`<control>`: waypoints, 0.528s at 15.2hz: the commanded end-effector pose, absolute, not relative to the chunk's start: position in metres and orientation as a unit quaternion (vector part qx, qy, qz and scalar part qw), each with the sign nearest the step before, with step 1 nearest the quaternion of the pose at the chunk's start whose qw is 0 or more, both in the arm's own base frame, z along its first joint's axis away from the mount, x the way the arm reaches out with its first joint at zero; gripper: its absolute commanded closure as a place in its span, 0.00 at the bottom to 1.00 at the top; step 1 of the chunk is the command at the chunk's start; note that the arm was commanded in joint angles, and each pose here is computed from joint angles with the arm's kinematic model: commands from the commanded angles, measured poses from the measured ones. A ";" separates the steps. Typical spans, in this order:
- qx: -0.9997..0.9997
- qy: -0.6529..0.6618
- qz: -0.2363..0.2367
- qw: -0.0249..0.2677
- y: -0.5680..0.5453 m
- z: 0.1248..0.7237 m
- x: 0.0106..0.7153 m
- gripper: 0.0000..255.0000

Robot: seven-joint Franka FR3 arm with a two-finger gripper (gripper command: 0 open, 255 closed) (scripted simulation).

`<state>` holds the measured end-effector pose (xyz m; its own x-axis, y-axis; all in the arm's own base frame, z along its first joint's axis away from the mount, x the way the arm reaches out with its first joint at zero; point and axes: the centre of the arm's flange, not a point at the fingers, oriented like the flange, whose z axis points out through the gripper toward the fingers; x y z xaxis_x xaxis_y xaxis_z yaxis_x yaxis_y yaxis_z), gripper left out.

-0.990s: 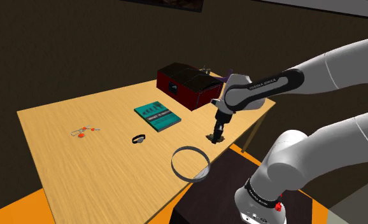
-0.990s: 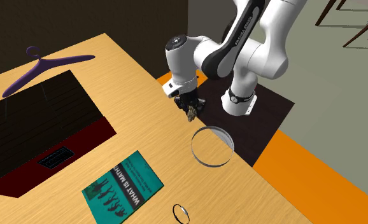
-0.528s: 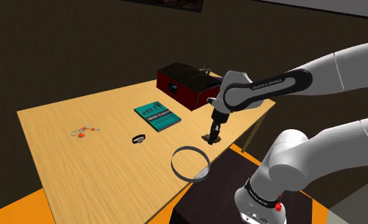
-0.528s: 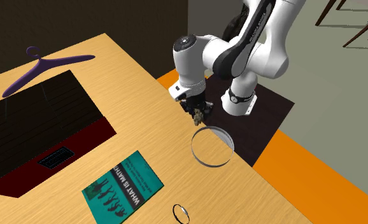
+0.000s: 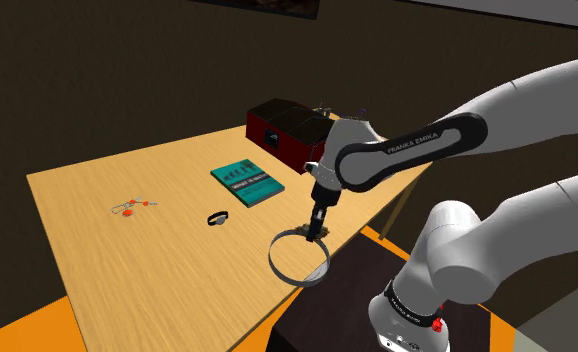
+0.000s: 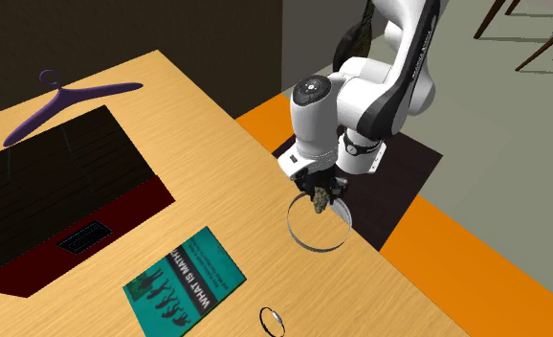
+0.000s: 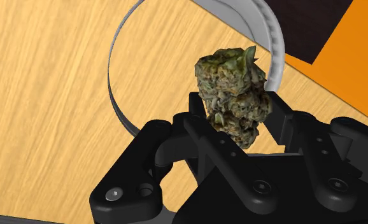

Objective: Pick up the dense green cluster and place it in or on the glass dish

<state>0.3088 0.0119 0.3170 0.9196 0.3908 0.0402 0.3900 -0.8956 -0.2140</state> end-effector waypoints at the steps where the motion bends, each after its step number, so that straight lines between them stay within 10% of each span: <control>1: -0.974 -0.200 0.001 0.110 0.015 0.307 0.309 1.00; 8: -0.974 -0.200 0.001 0.110 0.015 0.270 0.309 1.00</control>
